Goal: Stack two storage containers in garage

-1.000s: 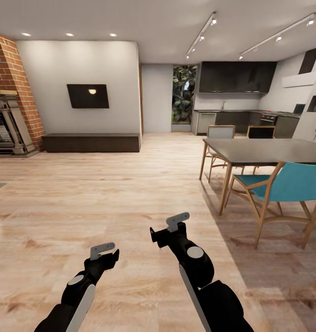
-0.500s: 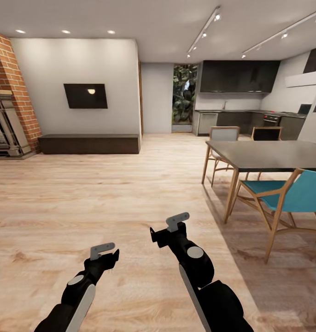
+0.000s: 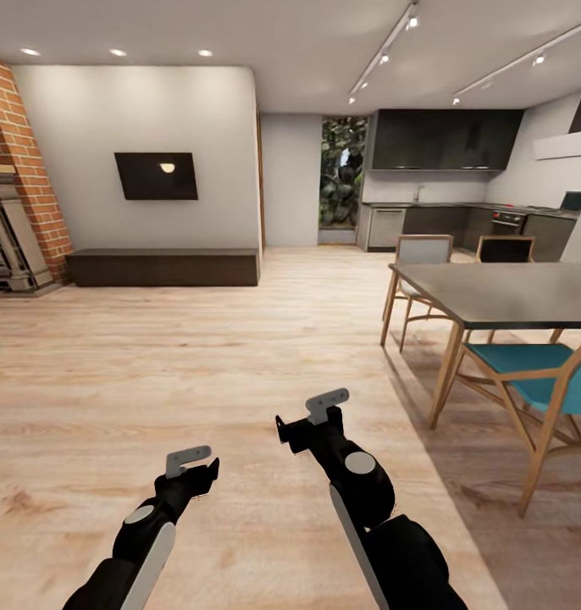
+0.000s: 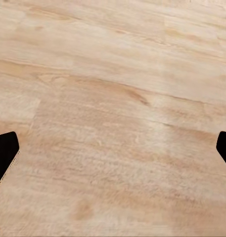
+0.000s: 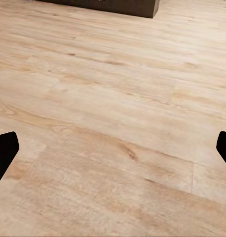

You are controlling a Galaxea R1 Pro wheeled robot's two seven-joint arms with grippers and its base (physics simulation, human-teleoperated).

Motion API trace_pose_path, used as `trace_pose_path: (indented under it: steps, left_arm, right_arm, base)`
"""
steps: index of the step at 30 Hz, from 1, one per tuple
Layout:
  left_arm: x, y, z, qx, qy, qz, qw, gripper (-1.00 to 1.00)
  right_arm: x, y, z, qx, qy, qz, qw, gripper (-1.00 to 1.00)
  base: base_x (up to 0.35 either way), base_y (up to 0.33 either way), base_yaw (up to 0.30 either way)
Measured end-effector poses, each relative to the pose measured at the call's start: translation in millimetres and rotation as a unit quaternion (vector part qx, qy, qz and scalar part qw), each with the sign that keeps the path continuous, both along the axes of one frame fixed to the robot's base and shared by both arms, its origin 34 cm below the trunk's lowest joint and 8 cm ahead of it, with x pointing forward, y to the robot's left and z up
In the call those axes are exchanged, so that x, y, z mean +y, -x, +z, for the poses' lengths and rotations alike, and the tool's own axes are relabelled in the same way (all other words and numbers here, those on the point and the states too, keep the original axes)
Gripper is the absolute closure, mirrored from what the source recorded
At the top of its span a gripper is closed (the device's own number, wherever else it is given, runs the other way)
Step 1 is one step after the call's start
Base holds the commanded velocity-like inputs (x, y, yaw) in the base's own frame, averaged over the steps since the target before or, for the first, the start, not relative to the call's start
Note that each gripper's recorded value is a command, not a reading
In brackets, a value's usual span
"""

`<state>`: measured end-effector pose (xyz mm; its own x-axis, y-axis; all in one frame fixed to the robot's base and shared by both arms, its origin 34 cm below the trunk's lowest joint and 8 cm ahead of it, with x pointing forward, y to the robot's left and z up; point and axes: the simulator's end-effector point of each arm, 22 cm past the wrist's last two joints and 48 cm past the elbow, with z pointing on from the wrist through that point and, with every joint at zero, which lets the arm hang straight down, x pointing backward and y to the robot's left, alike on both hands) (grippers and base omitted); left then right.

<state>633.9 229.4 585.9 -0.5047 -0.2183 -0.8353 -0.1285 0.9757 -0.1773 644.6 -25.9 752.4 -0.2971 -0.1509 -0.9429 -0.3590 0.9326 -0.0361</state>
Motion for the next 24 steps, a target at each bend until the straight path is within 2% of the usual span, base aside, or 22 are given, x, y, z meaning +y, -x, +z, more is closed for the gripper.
trace_pose_path:
  steps: [11, 24]
  left_arm:
    - [0.4, 0.0, 0.0, 0.000, -0.001, 0.000, 1.0000, -1.00]
    - [6.2, -0.4, 1.3, -0.001, -0.006, 0.002, 1.0000, -1.00]
  right_arm:
    - [-0.2, 0.4, 4.7, -0.003, -0.003, 0.001, 1.0000, -1.00]
    - [-0.2, 0.4, 4.5, -0.003, -0.003, 0.001, 1.0000, -1.00]
  base:
    - [0.338, 0.013, 0.011]
    - [0.338, 0.000, 0.257]
